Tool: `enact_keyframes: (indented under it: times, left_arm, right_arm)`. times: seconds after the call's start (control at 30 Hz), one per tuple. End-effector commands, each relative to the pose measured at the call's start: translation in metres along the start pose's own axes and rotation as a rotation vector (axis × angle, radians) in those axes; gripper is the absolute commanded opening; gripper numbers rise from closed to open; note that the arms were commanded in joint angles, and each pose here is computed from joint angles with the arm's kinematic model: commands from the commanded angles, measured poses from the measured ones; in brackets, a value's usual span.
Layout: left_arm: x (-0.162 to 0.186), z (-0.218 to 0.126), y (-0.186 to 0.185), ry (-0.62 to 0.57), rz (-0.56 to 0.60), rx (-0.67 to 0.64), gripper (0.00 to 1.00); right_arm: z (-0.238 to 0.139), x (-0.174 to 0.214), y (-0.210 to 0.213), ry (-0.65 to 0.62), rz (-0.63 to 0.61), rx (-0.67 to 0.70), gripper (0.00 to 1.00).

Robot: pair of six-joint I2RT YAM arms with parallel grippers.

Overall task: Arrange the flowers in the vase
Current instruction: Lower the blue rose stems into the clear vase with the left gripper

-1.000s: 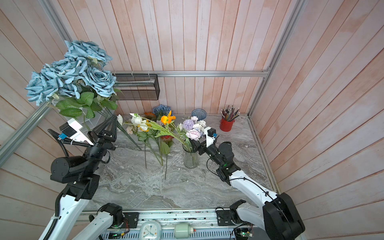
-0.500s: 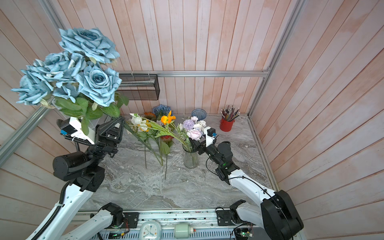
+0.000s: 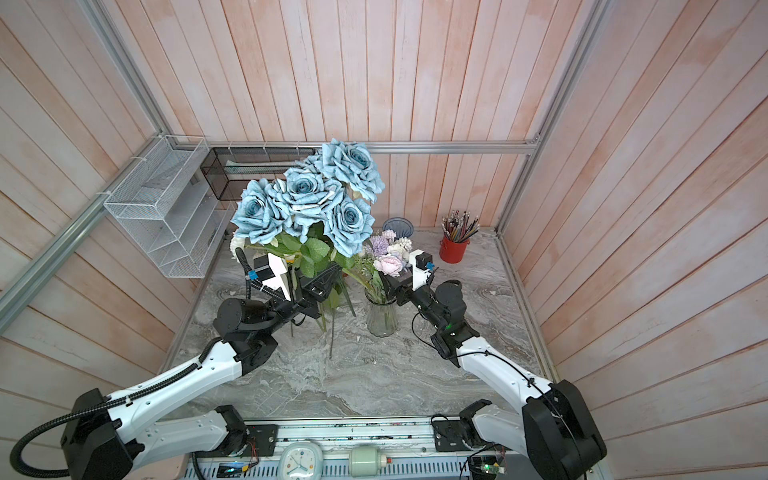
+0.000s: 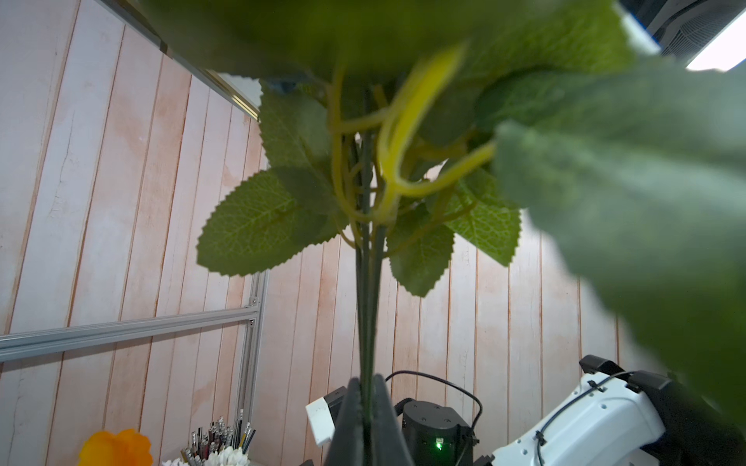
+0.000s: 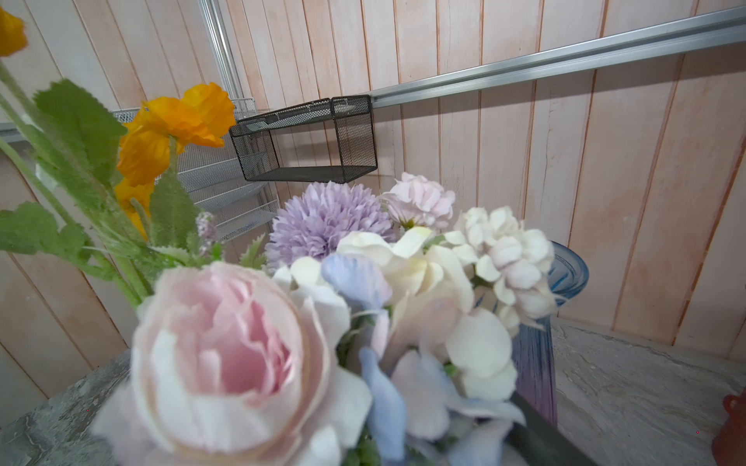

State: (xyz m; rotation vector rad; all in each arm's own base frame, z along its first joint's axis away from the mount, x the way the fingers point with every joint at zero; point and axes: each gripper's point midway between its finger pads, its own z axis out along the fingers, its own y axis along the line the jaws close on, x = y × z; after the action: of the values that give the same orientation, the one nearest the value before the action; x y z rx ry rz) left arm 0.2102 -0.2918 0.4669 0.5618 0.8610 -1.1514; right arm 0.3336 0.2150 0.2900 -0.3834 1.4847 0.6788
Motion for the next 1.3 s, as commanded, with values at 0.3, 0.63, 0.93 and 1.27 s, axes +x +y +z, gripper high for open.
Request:
enact_keyframes:
  times: [0.3, 0.63, 0.93, 1.27]
  left_arm:
    - [0.021, 0.015, 0.029, -0.141, 0.061, -0.094, 0.0]
    - [0.048, 0.022, 0.048, -0.14, 0.069, -0.148, 0.0]
    - [0.024, 0.038, 0.047, -0.163, 0.064, -0.147, 0.0]
    - [0.063, 0.04, 0.057, -0.095, 0.134, -0.168, 0.0]
  right_arm:
    - [-0.006, -0.013, -0.009, -0.026, 0.021, 0.033, 0.89]
    - [-0.006, -0.01, -0.004, -0.016, 0.033, 0.005, 0.89]
    - [-0.008, -0.008, -0.003, -0.016, 0.047, -0.005, 0.88]
    - [-0.009, -0.007, 0.002, -0.016, 0.051, -0.034, 0.88]
